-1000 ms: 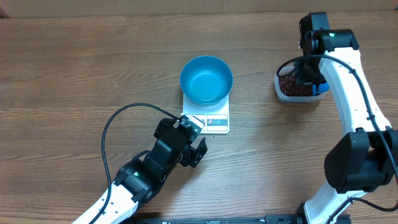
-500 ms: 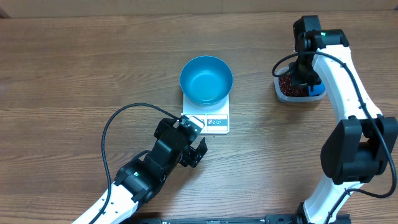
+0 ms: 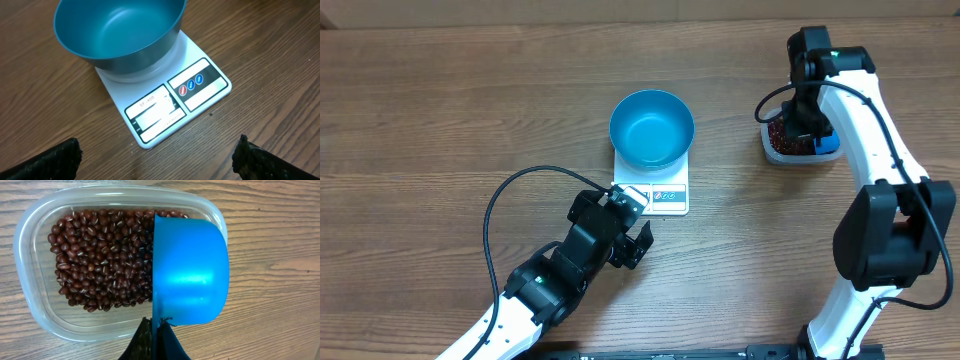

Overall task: Scoop item into bowl and weigh 150g on scale
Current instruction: 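Lower the scoop into the red beans with the right gripper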

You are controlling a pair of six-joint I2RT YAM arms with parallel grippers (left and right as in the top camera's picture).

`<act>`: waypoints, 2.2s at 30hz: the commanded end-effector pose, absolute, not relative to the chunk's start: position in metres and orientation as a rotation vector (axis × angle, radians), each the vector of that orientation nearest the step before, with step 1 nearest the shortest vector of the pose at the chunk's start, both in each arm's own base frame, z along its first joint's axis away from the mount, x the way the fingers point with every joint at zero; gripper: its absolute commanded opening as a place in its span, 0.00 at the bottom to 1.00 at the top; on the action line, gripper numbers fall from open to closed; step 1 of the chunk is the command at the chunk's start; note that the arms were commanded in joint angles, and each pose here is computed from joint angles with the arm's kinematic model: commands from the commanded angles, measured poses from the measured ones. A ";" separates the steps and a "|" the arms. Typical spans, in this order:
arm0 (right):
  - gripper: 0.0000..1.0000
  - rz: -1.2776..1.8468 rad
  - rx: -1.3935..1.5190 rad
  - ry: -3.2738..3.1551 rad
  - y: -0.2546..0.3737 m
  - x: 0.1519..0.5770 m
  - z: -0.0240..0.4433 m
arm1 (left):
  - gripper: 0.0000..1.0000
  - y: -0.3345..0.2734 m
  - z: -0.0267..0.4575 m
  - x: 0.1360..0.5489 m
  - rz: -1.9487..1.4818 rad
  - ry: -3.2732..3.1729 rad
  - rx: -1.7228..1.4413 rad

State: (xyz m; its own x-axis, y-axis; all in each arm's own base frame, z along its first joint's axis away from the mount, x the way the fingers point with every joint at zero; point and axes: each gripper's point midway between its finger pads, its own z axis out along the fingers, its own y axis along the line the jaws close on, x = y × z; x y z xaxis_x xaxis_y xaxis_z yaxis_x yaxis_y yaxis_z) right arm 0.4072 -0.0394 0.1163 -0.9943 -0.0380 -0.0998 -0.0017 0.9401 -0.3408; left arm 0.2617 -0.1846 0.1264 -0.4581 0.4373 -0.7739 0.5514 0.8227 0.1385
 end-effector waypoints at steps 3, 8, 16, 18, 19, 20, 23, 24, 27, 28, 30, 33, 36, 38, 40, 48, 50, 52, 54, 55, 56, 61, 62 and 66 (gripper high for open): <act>0.04 -0.460 -0.024 3.013 -0.033 0.409 0.111 | 1.00 -0.181 0.127 0.263 -0.146 2.115 0.723; 0.04 -0.354 -0.028 3.027 -0.021 0.409 0.108 | 1.00 -0.181 0.127 0.263 -0.146 2.115 0.723; 0.04 -0.262 -0.037 3.039 -0.011 0.409 0.106 | 1.00 -0.181 0.127 0.263 -0.146 2.115 0.723; 0.04 -0.245 -0.038 3.041 -0.009 0.409 0.105 | 1.00 -0.181 0.127 0.263 -0.146 2.115 0.723; 0.04 -0.240 -0.039 3.041 -0.009 0.408 0.105 | 0.99 -0.181 0.127 0.263 -0.147 2.115 0.723; 0.04 -0.241 -0.039 3.043 -0.009 0.408 0.105 | 1.00 -0.181 0.127 0.263 -0.146 2.115 0.723; 0.04 -0.238 -0.040 3.044 -0.008 0.408 0.105 | 1.00 -0.181 0.127 0.263 -0.146 2.115 0.723; 0.04 -0.225 -0.046 3.045 -0.007 0.408 0.105 | 1.00 -0.181 0.127 0.263 -0.146 2.115 0.723; 0.04 -0.182 -0.048 3.048 -0.002 0.408 0.104 | 1.00 -0.181 0.127 0.263 -0.146 2.115 0.723; 0.04 -0.165 -0.049 3.049 0.000 0.408 0.104 | 1.00 -0.181 0.127 0.263 -0.146 2.115 0.723; 0.04 -0.156 -0.049 3.050 0.001 0.408 0.104 | 1.00 -0.181 0.127 0.263 -0.146 2.115 0.723; 0.04 -0.150 -0.050 3.051 0.001 0.408 0.104 | 0.99 -0.181 0.127 0.263 -0.146 2.115 0.723; 0.04 -0.076 -0.085 3.051 0.010 0.408 0.103 | 1.00 -0.181 0.127 0.263 -0.146 2.115 0.723; 0.04 -0.076 -0.085 3.052 0.010 0.408 0.103 | 1.00 -0.181 0.127 0.263 -0.146 2.115 0.723; 0.04 -0.062 -0.083 3.054 0.011 0.407 0.103 | 1.00 -0.181 0.127 0.263 -0.146 2.115 0.723; 0.04 0.014 -0.064 3.056 0.012 0.407 0.103 | 1.00 -0.181 0.127 0.263 -0.146 2.115 0.723; 0.04 0.041 -0.054 3.056 0.012 0.407 0.103 | 1.00 -0.181 0.127 0.263 -0.146 2.115 0.723; 0.04 0.084 -0.058 3.055 0.012 0.407 0.103 | 1.00 -0.181 0.127 0.263 -0.146 2.115 0.723; 0.04 0.136 -0.058 3.050 0.013 0.408 0.104 | 1.00 -0.181 0.127 0.263 -0.146 2.115 0.723; 0.04 0.157 -0.051 3.047 0.012 0.408 0.104 | 1.00 -0.181 0.127 0.263 -0.146 2.115 0.723; 0.04 0.180 -0.052 3.044 0.011 0.409 0.104 | 0.99 -0.181 0.127 0.263 -0.146 2.115 0.723; 0.04 0.287 -0.046 3.026 0.005 0.409 0.106 | 1.00 -0.181 0.127 0.263 -0.147 2.115 0.723; 0.04 0.307 -0.039 3.023 0.004 0.409 0.106 | 0.99 -0.181 0.127 0.263 -0.146 2.115 0.723; 0.04 0.341 -0.002 3.030 -0.003 0.410 0.100 | 1.00 -0.181 0.127 0.263 -0.146 2.115 0.723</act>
